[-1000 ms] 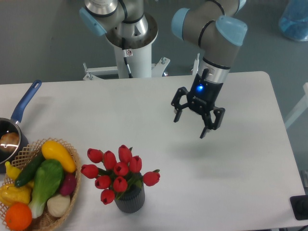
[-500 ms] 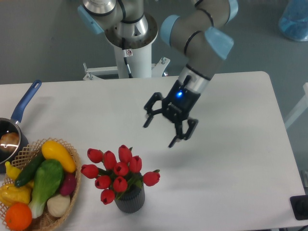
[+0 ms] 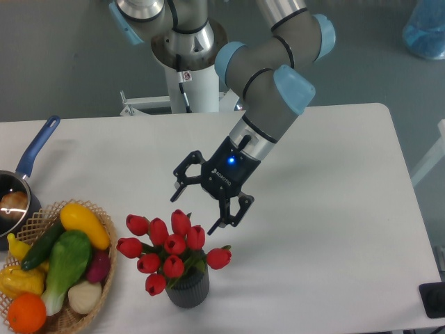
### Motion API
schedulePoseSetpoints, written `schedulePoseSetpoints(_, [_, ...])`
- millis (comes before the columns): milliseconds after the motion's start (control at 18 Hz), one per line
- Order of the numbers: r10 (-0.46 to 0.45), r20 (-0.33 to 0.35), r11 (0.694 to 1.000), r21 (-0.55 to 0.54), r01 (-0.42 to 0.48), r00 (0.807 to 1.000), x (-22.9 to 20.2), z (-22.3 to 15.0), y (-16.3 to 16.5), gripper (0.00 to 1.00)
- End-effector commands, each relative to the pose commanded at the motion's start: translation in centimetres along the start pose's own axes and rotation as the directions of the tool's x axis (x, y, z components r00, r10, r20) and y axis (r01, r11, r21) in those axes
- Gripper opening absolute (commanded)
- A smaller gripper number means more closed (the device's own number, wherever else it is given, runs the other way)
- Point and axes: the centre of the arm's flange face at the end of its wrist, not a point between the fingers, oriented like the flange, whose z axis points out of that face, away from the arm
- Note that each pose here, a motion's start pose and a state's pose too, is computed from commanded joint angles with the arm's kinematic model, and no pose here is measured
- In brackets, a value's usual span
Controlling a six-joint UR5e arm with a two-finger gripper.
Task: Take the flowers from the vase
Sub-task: 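Move the open gripper toward the red tulips in the black vase, then lower the gripper around the tulip stems and close it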
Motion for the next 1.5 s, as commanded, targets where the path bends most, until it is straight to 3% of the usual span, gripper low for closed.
schedulePoseSetpoints(722, [0.011, -0.004, 1.0, 0.017, -0.011, 1.0, -2.9, 1.9, -1.7, 1.0])
schedulePoseSetpoints(778, [0.011, -0.004, 1.0, 0.017, -0.011, 1.0, -2.9, 1.9, -1.7, 0.96])
schedulePoseSetpoints(889, [0.015, -0.003, 1.0, 0.02, -0.015, 1.0, -2.7, 1.9, -1.9, 0.77])
schedulePoseSetpoints(1167, [0.014, -0.003, 1.0, 0.02, -0.014, 1.0, -2.7, 1.9, -1.9, 0.03])
schedulePoseSetpoints(1500, [-0.009, 0.001, 1.0, 0.022, 0.009, 1.0, -2.6, 1.5, -2.2, 0.0])
